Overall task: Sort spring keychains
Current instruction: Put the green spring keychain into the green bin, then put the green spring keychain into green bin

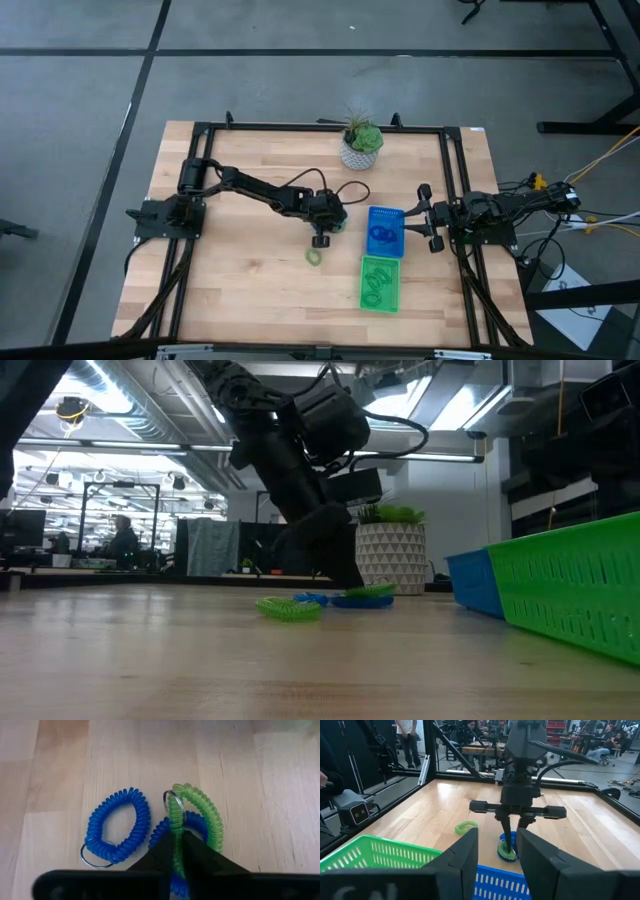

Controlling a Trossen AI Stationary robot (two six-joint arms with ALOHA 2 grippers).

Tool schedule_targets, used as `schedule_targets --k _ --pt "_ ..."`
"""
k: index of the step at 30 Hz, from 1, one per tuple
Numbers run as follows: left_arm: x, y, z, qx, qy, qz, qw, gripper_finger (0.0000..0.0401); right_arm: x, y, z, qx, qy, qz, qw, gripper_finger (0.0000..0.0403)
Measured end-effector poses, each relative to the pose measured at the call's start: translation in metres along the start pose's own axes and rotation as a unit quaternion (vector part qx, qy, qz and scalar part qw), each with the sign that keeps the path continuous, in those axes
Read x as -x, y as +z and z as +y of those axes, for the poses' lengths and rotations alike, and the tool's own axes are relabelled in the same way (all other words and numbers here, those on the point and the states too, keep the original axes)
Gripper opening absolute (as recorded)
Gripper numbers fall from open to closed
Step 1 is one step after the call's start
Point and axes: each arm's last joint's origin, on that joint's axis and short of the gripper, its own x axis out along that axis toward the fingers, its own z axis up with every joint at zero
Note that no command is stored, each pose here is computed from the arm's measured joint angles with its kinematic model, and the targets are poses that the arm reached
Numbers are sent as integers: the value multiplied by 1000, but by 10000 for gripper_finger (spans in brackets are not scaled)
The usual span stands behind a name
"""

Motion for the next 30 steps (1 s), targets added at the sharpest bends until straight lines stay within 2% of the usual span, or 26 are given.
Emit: schedule_targets --k 4,17,30 --pt "0 1 0 -4 0 -4 1000 5 0 0 0 0 0 0 1000 136" --pt "1 12 -2 -6 -36 -62 997 1 0 0 0 0 0 0 1000 136" --pt "2 14 -3 -8 -45 -73 996 3 0 0 0 0 0 0 1000 136"
